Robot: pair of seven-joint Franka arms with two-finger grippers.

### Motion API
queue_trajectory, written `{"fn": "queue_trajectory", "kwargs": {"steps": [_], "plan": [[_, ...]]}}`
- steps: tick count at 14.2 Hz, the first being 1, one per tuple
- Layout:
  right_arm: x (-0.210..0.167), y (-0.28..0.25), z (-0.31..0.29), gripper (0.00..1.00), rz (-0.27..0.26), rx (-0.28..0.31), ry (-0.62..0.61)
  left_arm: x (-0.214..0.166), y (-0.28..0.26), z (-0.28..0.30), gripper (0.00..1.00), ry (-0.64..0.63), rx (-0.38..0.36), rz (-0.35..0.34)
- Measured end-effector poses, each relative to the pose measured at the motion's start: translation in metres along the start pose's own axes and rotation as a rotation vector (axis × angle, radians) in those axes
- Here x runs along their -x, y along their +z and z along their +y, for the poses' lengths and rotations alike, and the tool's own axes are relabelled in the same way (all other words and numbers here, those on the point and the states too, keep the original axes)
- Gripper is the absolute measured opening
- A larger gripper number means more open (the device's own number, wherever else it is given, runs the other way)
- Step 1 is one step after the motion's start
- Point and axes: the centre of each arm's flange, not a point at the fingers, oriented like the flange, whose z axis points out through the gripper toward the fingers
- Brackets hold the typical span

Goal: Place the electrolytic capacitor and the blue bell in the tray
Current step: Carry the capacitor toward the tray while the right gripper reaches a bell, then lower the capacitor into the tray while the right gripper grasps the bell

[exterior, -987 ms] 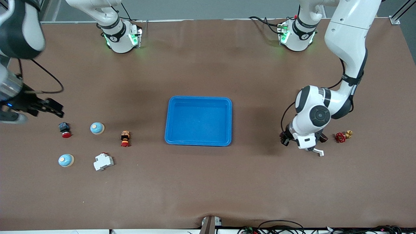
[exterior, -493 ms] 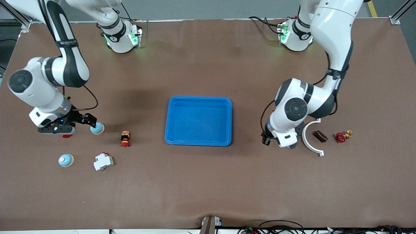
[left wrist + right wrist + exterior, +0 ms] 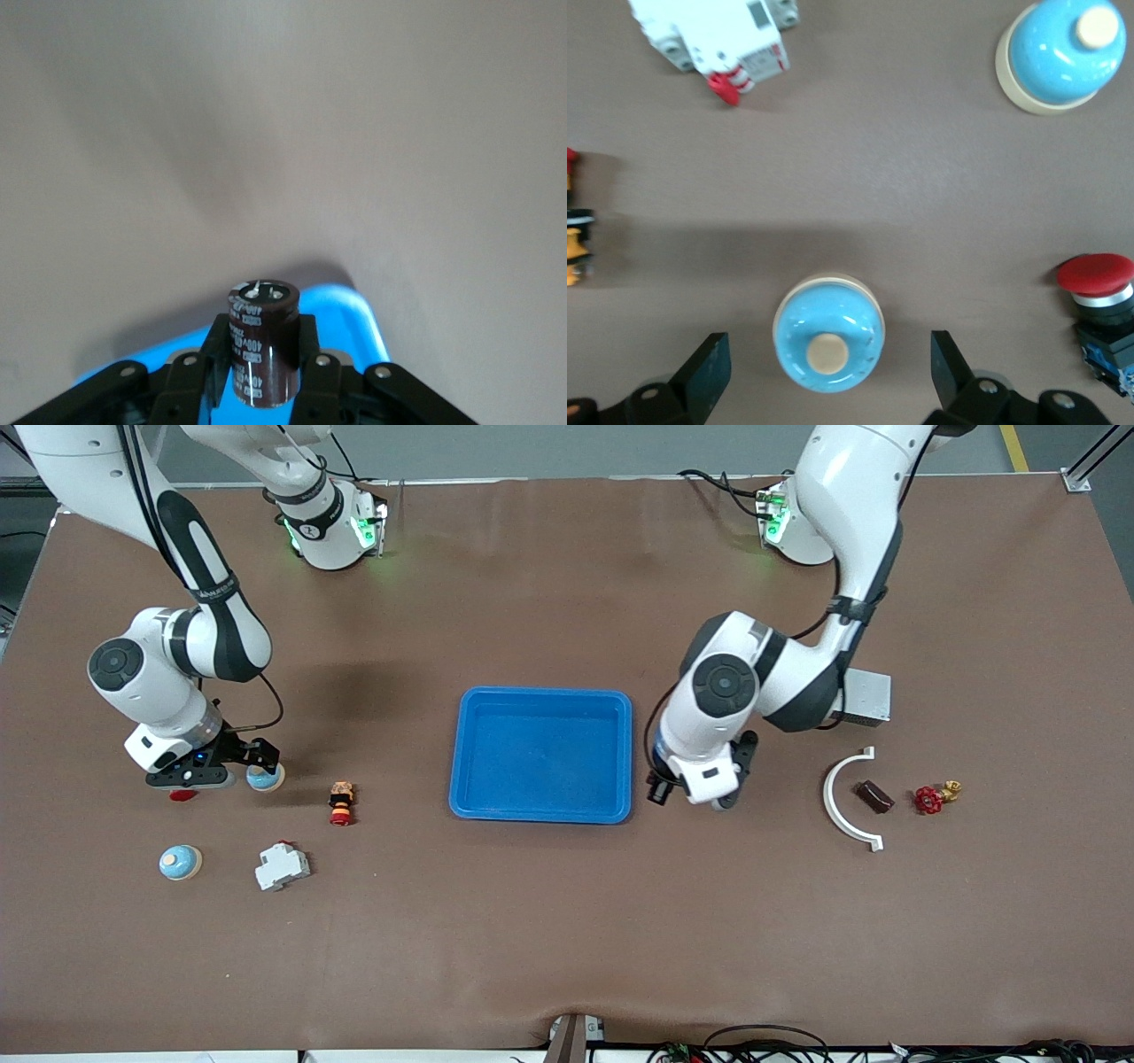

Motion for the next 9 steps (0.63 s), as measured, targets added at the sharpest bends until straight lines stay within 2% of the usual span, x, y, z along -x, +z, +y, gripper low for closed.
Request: {"fn": "queue_trajectory", "kwargs": {"steps": [4,8,9], "plan": [[0.011,0.023,0.0,1.0,-0.016,0.001,-0.002,0.07,0.046,-0.012,0.33,-0.011,-0.054,0.0],[0.013,0.039,-0.007,1.0,-0.003,0.0,-0.009,0.106,0.083,-0.03,0.33,-0.06,-0.105,0.017],[0.014,0.043,-0.008,0.91,-0.005,-0.001,-0.019,0.11,0.093,-0.034,0.33,-0.067,-0.118,0.022]]}}
